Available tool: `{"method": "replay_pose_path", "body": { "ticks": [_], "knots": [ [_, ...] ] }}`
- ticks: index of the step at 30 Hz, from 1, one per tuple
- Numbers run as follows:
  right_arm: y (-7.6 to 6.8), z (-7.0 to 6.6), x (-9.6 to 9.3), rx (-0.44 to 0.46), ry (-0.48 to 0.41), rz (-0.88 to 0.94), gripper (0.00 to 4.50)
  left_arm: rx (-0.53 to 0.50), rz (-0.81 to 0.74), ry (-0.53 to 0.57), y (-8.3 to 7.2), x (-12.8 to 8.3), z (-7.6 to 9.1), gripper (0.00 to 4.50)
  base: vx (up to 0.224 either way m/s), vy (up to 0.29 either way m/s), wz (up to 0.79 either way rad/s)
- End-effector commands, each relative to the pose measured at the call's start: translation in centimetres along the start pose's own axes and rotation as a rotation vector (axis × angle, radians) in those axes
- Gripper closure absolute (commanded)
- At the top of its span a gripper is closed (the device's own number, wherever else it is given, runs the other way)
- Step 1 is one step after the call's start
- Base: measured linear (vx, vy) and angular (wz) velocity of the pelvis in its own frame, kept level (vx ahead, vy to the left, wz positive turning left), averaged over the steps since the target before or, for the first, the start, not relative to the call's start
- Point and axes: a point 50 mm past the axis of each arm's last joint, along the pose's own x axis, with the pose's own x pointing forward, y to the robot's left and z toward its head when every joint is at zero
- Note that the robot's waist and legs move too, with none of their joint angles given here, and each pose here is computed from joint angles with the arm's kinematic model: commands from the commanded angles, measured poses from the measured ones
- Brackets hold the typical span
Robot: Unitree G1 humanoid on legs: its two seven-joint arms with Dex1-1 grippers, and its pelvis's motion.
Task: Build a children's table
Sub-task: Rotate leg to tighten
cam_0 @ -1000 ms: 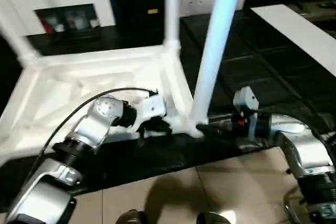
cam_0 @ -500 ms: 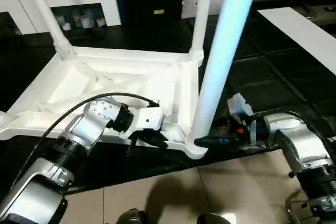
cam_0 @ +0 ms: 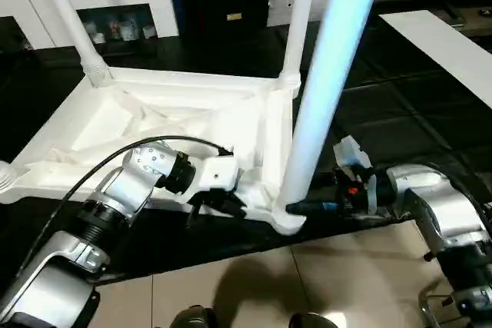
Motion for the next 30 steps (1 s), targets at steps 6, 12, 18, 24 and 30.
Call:
{"method": "replay_pose_path", "body": {
  "ticks": [6, 12, 18, 24, 30],
  "knots": [
    [-0.9, 1.0, 5.8, 0.13, -0.115, -0.391, 2.58, -0.108, 0.282, -0.13, 2.5, 2.4, 4.8, 4.5, 0.0, 0.0, 0.0],
    [-2.1, 2.3, 8.3, 0.275, -0.205, -0.652, 2.59, -0.204, 0.454, -0.17, 3.8, 4.1, 6.7, 4.5, 0.0, 0.0, 0.0],
    [-2.4, 2.9, 9.5, 0.298, -0.242, -0.705, 1.89, -0.229, 0.534, -0.176, 4.3, 4.6, 7.6, 4.5, 0.0, 0.0, 0.0],
    [-2.2, 1.5, 7.0, 0.241, -0.221, -0.691, 1.44, -0.192, 0.511, -0.138, 3.9, 3.5, 6.0, 4.5, 0.0, 0.0, 0.0],
    [-1.9, 0.8, 3.6, 0.136, -0.212, -0.562, 0.94, -0.145, 0.406, -0.117, 2.8, 2.3, 3.9, 4.5, 0.0, 0.0, 0.0]
  ]
}}
